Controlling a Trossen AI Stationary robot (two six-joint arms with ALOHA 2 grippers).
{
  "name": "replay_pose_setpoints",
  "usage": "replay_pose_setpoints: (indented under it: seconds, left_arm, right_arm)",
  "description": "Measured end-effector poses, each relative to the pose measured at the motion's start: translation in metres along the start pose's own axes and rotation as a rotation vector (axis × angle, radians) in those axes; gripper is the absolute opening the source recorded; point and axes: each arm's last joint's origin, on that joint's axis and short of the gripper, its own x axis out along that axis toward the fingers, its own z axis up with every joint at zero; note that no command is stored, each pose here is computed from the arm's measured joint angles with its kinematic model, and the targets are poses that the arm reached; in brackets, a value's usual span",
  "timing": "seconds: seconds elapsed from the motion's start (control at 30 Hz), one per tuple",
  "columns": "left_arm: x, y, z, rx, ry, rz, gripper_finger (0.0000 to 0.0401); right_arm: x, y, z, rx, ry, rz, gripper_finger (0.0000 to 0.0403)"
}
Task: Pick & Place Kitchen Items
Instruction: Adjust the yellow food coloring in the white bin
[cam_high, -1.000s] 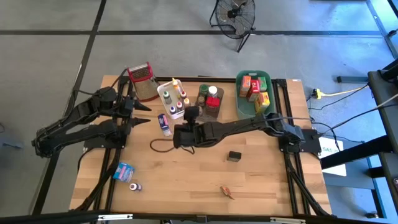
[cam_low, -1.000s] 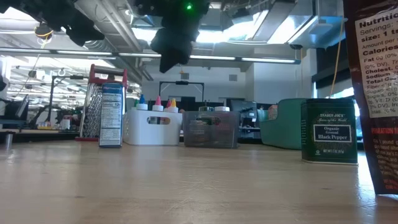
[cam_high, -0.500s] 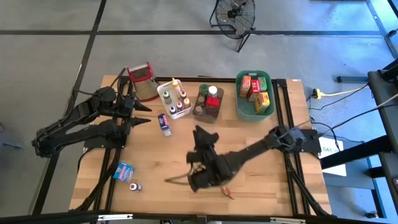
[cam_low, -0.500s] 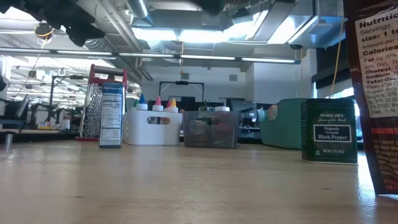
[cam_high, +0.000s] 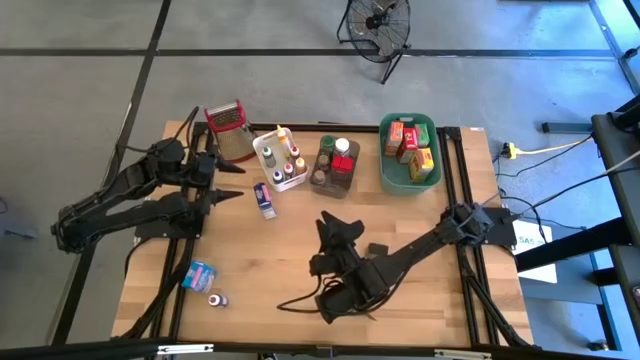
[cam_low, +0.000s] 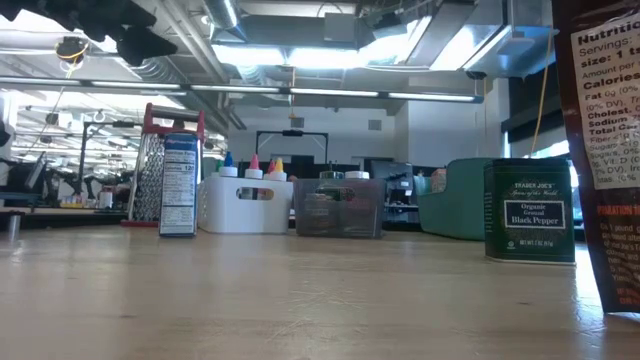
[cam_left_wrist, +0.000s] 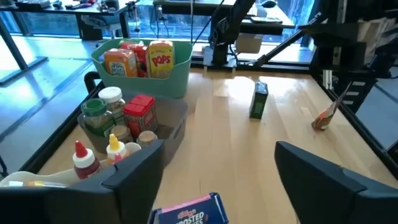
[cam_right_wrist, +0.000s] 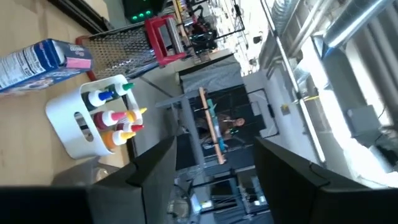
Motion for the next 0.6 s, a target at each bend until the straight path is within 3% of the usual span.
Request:
replay_pose_setpoints:
  seconds: [0.17, 0.27, 0.37, 0.47, 0.6]
  left_arm:
    - [0.001, 0.001, 0.004, -0.082, -0.031, 0.001, 0.0335]
    - [0.0, 0.001, 0.008, -0.081, -0.08, 0.009, 0.0339]
    - [0.0, 0.003, 0.019, -0.175, -0.181, 0.036, 0.034]
    - [0.005, 0.006, 0.029, -0.212, -0.241, 0.015, 0.034]
    - [0.019, 0.015, 0.053, -0.176, -0.21, 0.016, 0.0339]
  right_arm:
    - [0.001, -0.006, -0.01, 0.099, 0.018, 0.031, 0.0213]
    - [0.0, -0.022, -0.02, 0.224, 0.095, 0.181, 0.0213]
    - [0.003, -0.04, -0.03, 0.319, 0.219, 0.337, 0.0213]
    - [0.005, -0.047, -0.034, 0.343, 0.268, 0.391, 0.0213]
    - [0.004, -0.053, -0.035, 0.356, 0.269, 0.408, 0.0213]
